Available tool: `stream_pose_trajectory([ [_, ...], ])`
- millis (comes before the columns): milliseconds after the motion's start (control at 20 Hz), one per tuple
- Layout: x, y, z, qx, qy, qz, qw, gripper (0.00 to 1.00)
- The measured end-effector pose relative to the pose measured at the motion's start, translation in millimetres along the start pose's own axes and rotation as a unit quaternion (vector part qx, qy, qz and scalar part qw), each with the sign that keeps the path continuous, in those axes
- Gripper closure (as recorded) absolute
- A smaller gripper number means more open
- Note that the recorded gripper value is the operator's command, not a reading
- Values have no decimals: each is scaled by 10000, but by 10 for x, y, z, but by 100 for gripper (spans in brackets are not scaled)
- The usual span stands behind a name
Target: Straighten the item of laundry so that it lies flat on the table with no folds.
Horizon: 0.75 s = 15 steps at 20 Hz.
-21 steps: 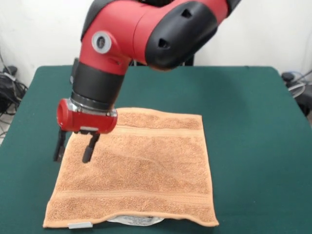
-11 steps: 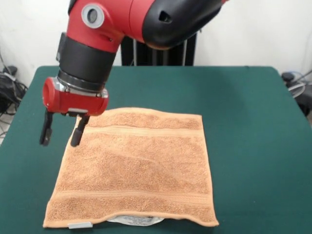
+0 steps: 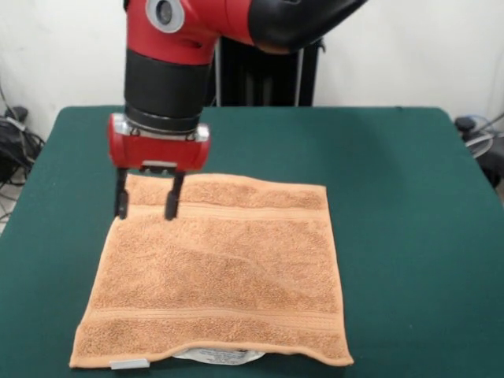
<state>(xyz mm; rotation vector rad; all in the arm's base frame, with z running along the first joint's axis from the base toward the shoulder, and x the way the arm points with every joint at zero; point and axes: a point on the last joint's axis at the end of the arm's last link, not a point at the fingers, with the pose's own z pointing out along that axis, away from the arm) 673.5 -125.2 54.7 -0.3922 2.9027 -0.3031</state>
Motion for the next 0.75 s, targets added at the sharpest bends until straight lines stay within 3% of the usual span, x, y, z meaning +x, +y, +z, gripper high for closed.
stream_pose_trajectory([
  [50,-20,64,-37,-132,45,324,9994,0],
  [350,-115,199,-137,-257,40,927,9954,0],
  [750,-141,239,-156,-245,40,1045,9942,0],
])
